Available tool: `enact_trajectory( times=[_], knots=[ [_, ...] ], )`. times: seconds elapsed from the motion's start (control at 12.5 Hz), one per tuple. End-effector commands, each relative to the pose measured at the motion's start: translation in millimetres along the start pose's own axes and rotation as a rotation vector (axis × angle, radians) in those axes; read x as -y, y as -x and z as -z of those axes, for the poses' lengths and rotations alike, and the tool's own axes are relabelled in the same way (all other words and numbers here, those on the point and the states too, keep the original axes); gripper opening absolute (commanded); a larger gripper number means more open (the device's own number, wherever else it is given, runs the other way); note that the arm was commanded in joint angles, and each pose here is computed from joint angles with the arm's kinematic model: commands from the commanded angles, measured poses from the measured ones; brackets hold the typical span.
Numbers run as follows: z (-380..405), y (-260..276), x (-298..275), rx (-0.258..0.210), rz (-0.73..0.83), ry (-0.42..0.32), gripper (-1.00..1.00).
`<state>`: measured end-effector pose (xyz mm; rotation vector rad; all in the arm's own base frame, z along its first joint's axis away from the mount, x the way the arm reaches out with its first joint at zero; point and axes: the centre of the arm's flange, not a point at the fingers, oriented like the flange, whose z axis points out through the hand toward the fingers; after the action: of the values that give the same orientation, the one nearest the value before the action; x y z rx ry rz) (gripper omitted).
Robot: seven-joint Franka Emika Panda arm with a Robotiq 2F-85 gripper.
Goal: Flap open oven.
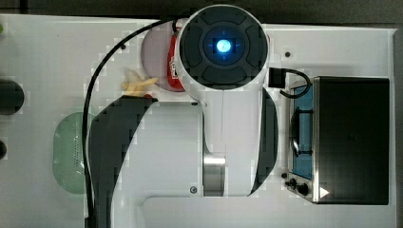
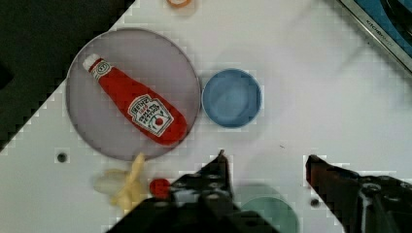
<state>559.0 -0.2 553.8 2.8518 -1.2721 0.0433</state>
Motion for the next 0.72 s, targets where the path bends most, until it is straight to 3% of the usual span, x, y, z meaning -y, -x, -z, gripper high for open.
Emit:
enact_trajectory(
  times=[0.08,0.24,0.4,0.48,0.72],
  knots=[
    [67.4,25.0,-72.0,0.021,-0.113,0.019,0.59],
    [67.4,25.0,-72.0,0.021,-0.113,0.019,0.99],
    [67.4,25.1,-71.9,0.021,-0.112,0.019,1.00],
    [67.4,25.0,-72.0,0.021,-0.113,0.019,0.89],
    [67.3,25.0,-72.0,0.021,-0.113,0.019,0.14]
  ],
)
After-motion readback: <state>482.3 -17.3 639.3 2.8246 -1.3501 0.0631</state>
